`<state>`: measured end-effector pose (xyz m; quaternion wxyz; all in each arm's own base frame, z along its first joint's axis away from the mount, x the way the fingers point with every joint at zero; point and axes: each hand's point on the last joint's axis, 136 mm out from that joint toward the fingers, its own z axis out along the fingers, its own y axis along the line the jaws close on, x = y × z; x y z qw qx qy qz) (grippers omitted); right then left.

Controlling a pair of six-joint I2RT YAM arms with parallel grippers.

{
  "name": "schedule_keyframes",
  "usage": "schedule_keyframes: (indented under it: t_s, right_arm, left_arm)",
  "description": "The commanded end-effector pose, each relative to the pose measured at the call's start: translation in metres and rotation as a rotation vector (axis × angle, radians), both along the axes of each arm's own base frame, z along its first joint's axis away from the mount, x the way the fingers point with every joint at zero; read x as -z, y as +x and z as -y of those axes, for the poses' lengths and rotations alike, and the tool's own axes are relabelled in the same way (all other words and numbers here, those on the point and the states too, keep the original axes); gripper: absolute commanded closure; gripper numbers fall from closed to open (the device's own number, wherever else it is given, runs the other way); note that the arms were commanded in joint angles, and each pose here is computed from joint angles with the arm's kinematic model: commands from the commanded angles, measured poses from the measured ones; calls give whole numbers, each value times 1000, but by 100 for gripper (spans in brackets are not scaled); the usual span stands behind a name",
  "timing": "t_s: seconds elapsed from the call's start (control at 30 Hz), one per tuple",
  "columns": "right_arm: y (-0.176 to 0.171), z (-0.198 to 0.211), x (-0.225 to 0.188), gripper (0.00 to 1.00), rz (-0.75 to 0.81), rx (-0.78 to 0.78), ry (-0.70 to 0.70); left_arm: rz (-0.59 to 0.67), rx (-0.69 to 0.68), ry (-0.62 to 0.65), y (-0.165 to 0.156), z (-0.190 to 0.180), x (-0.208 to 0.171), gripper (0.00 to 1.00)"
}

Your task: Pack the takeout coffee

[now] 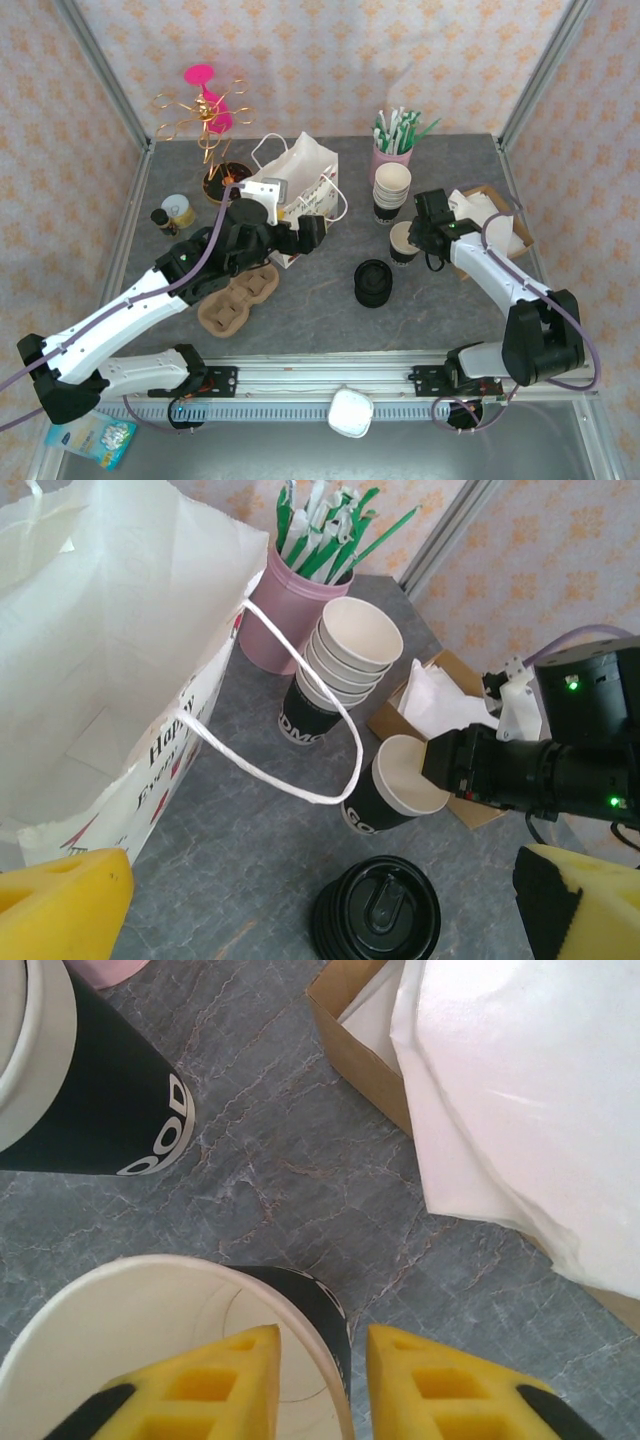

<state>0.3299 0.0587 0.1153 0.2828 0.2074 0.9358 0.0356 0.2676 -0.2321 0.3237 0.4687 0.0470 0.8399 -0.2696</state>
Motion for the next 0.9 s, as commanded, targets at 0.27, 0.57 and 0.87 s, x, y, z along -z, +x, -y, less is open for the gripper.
schedule_keyframes:
  t_s: [0.27, 0.57, 0.87]
  right_arm:
    - [-30, 10, -49, 44, 85, -6, 28]
    - [-68, -6, -46, 24, 67, -93, 168]
    - [-82, -19, -44, 16, 67, -101, 284]
  left_arm:
    - [4, 109, 136, -38, 25, 9, 1]
    - [-37, 330, 276, -60, 100, 66, 1]
    - [-111, 208, 418, -20, 127, 133, 8]
